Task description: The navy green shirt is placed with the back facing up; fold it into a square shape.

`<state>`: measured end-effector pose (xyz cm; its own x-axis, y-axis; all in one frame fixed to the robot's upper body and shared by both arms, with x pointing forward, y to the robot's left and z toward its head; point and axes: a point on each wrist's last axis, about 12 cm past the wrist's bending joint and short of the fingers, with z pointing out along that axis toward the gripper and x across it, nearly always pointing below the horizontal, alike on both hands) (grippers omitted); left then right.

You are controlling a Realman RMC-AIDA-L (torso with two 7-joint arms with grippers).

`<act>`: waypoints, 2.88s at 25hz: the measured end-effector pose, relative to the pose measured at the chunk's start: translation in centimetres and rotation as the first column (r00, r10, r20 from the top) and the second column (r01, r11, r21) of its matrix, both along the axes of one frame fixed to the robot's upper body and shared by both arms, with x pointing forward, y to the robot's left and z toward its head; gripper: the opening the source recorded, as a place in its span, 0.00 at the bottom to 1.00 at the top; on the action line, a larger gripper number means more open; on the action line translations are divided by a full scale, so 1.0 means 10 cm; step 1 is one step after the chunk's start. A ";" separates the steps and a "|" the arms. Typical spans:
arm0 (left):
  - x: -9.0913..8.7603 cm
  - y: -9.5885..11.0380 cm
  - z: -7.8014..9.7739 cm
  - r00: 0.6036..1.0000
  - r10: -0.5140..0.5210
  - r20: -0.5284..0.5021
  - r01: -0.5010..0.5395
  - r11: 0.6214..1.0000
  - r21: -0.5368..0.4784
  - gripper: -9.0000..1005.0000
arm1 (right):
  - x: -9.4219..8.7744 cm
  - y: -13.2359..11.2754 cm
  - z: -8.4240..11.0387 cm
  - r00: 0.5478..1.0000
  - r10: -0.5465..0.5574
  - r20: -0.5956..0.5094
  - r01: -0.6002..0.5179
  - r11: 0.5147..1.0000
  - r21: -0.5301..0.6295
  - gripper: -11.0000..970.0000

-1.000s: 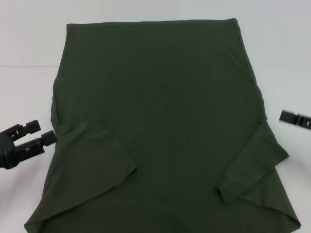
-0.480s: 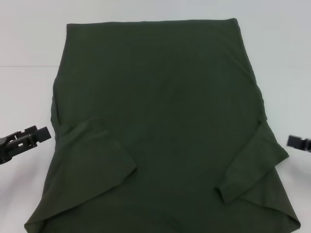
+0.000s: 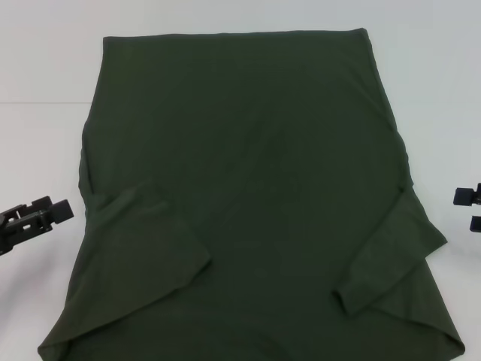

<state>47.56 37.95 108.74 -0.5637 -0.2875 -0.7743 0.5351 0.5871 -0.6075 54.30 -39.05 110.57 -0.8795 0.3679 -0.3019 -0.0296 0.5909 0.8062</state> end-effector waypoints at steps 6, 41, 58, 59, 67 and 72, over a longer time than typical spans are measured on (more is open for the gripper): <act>-0.02 0.03 0.00 1.000 0.002 0.011 -0.002 1.000 0.017 0.83 | 0.25 0.05 0.17 0.999 0.025 -0.031 -0.029 0.992 -0.126 0.97; 0.03 0.07 -0.09 0.999 0.021 0.041 -0.027 0.985 0.168 0.83 | 0.92 0.85 0.07 0.989 0.122 -0.088 -0.150 0.838 -0.525 0.95; 0.02 0.08 -0.10 0.998 0.024 0.052 -0.032 0.985 0.171 0.83 | 0.94 0.98 -0.05 0.984 0.170 -0.054 -0.170 0.804 -0.569 0.94; 0.02 0.08 -0.10 0.998 0.024 0.052 -0.032 0.985 0.171 0.83 | 0.94 0.98 -0.05 0.984 0.170 -0.054 -0.170 0.804 -0.569 0.94; 0.02 0.07 -0.10 0.998 0.025 0.062 -0.035 0.985 0.171 0.83 | 0.93 1.01 -0.10 0.982 0.185 -0.043 -0.175 0.795 -0.581 0.93; 0.02 0.06 -0.10 0.998 0.024 0.064 -0.034 0.985 0.171 0.83 | 0.92 1.02 -0.11 0.981 0.187 -0.044 -0.178 0.795 -0.580 0.93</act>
<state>47.71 38.54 107.69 -0.5072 -0.1622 -0.8464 0.5494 0.6959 -0.4625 63.46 -28.86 109.44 -0.9064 -0.0464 -0.4199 -0.1934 0.9293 0.3147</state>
